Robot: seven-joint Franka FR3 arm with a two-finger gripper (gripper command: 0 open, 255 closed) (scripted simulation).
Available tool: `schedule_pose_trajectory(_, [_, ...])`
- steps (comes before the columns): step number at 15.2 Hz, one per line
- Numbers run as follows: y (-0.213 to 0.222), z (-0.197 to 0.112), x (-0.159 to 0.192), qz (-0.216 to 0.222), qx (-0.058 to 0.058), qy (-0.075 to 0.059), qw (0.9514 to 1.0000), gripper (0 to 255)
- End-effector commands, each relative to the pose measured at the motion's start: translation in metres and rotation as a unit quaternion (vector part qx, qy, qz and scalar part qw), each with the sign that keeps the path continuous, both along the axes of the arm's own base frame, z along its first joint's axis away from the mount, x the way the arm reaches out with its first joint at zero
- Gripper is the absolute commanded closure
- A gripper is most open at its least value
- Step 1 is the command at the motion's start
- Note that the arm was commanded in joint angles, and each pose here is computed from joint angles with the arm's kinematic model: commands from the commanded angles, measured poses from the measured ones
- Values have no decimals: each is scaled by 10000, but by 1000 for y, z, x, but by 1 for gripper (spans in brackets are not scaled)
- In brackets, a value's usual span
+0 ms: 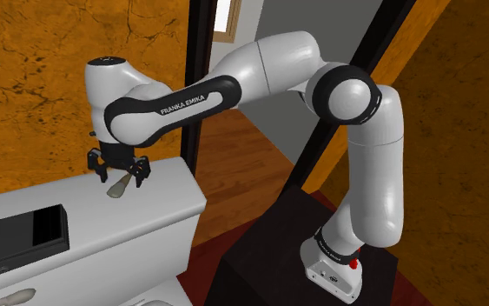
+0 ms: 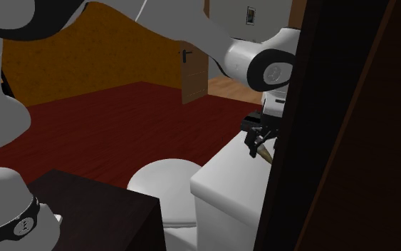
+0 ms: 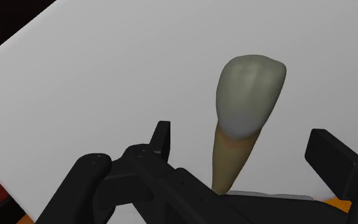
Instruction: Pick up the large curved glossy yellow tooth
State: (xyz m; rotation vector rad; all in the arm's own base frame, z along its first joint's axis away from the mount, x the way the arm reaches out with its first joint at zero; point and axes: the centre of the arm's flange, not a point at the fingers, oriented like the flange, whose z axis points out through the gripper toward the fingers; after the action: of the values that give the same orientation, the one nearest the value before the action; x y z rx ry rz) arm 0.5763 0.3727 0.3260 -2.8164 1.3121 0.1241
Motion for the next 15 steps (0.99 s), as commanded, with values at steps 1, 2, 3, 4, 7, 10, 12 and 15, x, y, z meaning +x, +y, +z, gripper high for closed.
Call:
schedule_pose_trajectory(1, [0,-9,-1,0,1,-1,10000,0])
schedule_pose_trajectory(2, [0,-9,-1,0,1,-1,10000,0])
schedule_pose_trajectory(3, [0,-9,-1,0,1,-1,10000,255])
schedule_pose_trajectory(4, [0,-10,-1,0,1,-1,10000,255])
schedule_pose_trajectory(7, [1,-9,-1,1,1,-1,10000,255])
schedule_pose_trajectory(10, [2,-11,-1,2,2,0,10000,255])
schedule_pose_trajectory(12, [0,-9,-1,0,1,-1,10000,255])
schedule_pose_trajectory(15, [0,7,-1,0,1,-1,10000,255])
